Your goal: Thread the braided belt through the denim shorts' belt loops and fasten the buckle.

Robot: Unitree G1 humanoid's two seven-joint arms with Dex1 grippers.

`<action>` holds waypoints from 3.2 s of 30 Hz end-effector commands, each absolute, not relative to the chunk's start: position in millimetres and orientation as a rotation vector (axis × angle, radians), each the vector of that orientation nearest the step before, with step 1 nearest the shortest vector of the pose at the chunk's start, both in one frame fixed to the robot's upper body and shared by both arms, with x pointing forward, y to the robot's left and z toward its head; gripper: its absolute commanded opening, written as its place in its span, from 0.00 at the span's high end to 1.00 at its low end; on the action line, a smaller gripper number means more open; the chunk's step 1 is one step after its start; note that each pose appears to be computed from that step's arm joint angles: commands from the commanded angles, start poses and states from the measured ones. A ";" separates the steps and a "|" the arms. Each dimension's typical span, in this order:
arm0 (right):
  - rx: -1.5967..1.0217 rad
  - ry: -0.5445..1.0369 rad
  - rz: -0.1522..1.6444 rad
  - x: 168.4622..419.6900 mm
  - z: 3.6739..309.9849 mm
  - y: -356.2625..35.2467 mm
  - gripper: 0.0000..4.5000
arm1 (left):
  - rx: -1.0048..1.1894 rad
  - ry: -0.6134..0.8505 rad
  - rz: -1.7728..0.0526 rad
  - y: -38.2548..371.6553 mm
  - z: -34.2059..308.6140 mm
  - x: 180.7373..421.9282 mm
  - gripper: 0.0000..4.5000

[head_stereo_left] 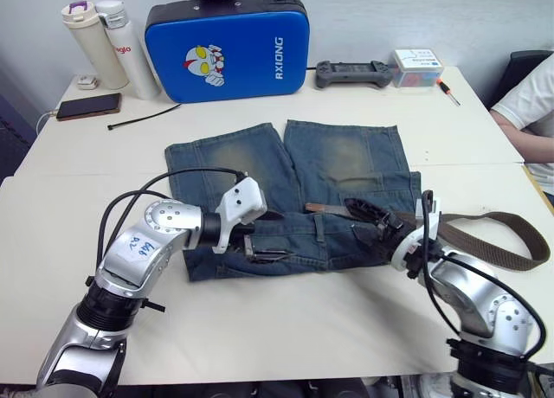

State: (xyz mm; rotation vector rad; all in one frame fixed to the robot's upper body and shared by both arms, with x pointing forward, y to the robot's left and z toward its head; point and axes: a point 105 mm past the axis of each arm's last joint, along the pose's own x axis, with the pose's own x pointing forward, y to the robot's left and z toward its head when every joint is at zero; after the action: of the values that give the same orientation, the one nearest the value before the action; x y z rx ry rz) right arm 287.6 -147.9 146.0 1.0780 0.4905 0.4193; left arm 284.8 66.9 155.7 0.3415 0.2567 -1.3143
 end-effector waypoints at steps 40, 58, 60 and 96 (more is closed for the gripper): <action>1.468 0.284 0.425 315.4 172.8 -151.4 0.99 | 0.393 0.181 -1.168 81.7 173.0 297.9 0.00; 1.017 0.391 0.707 276.3 137.3 -170.3 0.99 | 0.422 0.175 -1.204 94.6 187.2 298.5 0.00; 1.011 0.399 0.722 277.6 134.5 -164.9 0.99 | 0.422 0.177 -1.203 95.7 187.5 297.3 0.00; 1.164 0.465 0.558 271.9 134.4 -124.3 0.03 | 0.407 0.188 -1.229 83.7 177.5 290.1 0.00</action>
State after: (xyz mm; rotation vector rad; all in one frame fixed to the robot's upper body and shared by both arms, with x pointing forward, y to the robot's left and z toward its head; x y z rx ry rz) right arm 271.8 -113.9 124.2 1.1168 0.5093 0.5875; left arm 290.6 87.9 168.1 0.3833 0.2356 -1.2138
